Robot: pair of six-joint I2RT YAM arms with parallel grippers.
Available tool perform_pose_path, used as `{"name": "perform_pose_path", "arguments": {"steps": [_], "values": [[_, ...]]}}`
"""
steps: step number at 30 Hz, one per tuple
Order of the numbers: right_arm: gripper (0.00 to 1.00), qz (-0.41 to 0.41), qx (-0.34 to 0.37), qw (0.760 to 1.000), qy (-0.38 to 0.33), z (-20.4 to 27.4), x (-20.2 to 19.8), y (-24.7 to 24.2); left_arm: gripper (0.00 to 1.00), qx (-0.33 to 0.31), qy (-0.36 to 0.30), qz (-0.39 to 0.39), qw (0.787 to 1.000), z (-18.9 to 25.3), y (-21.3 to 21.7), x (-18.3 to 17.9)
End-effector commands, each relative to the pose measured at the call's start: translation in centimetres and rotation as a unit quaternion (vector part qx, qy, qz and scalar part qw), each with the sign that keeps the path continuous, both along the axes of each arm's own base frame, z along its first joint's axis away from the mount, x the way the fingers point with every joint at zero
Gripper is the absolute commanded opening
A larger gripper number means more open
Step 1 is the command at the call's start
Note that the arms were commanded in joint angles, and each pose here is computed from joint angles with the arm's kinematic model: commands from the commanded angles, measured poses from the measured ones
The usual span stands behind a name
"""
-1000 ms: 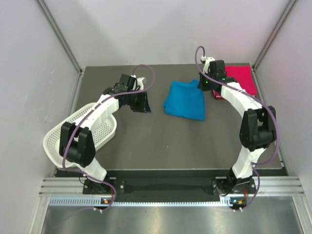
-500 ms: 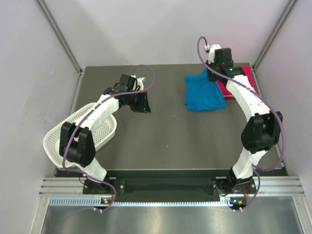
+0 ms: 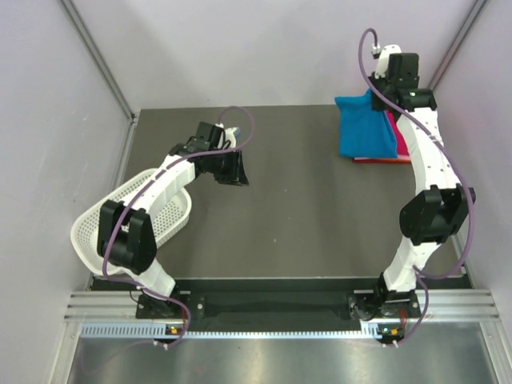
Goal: Fold and stack the t-shirts
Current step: Neatly place the folded tshirt to the corner
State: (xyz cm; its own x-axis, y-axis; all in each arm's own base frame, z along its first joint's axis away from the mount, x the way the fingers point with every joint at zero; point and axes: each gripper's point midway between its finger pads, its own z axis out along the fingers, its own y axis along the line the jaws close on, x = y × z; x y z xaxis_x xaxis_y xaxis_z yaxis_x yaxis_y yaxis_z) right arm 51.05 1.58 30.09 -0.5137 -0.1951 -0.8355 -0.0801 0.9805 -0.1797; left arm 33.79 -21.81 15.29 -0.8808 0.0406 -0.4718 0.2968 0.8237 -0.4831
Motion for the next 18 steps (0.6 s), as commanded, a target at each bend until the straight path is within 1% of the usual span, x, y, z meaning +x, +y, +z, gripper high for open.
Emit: {"name": "perform_pose_path", "arguments": {"steps": [1, 5, 6, 8, 12, 13, 15, 16, 17, 18], "values": [[0.0, -0.001, 0.002, 1.0, -0.024, 2.3, 0.2, -1.2, 0.33, -0.017, -0.037, -0.01, 0.999, 2.2, -0.3, 0.4], [0.0, 0.005, 0.021, 0.999, -0.029, 2.8, 0.3, -1.9, 0.33, -0.014, -0.035, -0.01, 0.999, 2.0, -0.2, 0.4], [0.0, -0.012, 0.02, 0.999, -0.027, 2.6, 0.3, -3.6, 0.33, -0.015, -0.034, -0.01, 0.999, 2.0, -0.2, 0.4], [0.0, -0.005, 0.025, 0.999, -0.026, 2.8, 0.5, -3.9, 0.33, -0.014, -0.034, -0.01, 0.999, 2.0, -0.2, 0.4], [0.0, -0.019, 0.035, 0.999, -0.018, 1.8, 1.7, -6.4, 0.33, -0.012, -0.034, -0.009, 0.999, 2.0, -0.2, 0.5], [0.0, -0.021, 0.037, 0.999, -0.026, 2.4, 2.1, -6.8, 0.33, -0.01, -0.033, -0.009, 0.999, 1.8, -0.1, 0.5], [0.0, -0.022, 0.046, 0.999, -0.016, 1.1, 3.0, -7.8, 0.33, -0.007, -0.034, -0.008, 0.999, 1.8, 0.0, 0.5], [0.0, -0.021, 0.047, 0.998, -0.027, 1.8, 3.5, -8.1, 0.33, -0.005, -0.033, -0.007, 0.999, 1.7, 0.0, 0.5], [0.0, -0.021, 0.051, 0.998, -0.017, 0.5, 4.3, -8.6, 0.33, -0.003, -0.035, -0.005, 0.999, 1.6, 0.1, 0.7], [0.0, -0.023, 0.05, 0.998, -0.019, 0.3, 4.8, -9.3, 0.33, -0.002, -0.034, -0.005, 0.999, 1.5, 0.1, 0.6]]}}
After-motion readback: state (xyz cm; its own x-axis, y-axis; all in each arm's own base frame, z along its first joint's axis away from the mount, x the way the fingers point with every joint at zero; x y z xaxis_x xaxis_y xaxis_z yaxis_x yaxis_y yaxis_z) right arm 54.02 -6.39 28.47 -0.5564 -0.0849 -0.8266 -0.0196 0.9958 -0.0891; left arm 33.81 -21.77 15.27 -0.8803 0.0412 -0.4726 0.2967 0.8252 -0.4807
